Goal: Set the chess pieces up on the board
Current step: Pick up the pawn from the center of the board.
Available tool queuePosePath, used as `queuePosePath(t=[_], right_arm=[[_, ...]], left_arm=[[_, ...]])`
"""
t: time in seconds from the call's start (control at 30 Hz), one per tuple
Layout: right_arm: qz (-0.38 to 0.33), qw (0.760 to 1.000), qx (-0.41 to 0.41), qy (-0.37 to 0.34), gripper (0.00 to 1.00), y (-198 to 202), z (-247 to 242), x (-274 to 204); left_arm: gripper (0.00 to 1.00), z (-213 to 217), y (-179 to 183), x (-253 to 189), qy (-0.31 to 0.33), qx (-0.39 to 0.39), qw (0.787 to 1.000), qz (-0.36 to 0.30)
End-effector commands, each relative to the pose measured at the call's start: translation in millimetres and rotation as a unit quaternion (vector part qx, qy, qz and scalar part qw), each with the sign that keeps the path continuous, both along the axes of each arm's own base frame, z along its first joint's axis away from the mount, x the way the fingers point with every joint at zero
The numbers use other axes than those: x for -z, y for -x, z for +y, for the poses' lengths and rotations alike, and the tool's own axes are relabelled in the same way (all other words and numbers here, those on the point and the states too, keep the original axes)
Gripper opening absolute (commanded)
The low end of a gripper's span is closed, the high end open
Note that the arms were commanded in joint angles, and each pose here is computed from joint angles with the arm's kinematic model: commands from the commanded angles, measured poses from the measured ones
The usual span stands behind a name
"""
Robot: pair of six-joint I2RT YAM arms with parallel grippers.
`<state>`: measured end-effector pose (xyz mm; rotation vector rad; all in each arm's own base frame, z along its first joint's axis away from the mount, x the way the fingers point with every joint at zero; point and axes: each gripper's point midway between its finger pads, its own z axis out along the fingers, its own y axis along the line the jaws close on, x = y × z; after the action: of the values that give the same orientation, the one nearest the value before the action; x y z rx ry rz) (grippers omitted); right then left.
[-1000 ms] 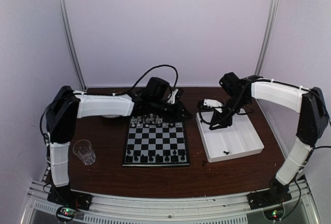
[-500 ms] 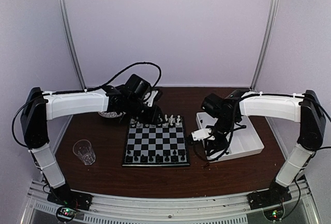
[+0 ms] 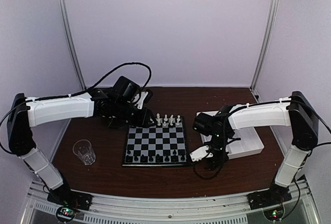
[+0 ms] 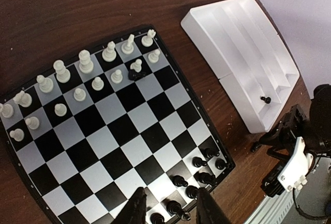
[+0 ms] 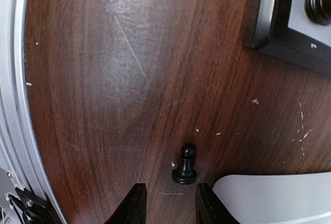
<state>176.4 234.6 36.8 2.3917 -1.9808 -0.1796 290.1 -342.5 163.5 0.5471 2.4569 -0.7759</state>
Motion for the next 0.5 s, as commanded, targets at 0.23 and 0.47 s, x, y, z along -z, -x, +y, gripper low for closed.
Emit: queuePosePath(t=[0.23,0.47], right_arm=[[-0.043,0.998,0.05,0.023,0.34,-12,-1,20],[-0.024,0.998,0.055,0.026,0.35,-6,1,24]], left_arm=[[0.34,9,-8,-14,0.007,-0.013,0.999,-0.033],[0.34,11,-7,-11,0.009,-0.017,0.999,-0.03]])
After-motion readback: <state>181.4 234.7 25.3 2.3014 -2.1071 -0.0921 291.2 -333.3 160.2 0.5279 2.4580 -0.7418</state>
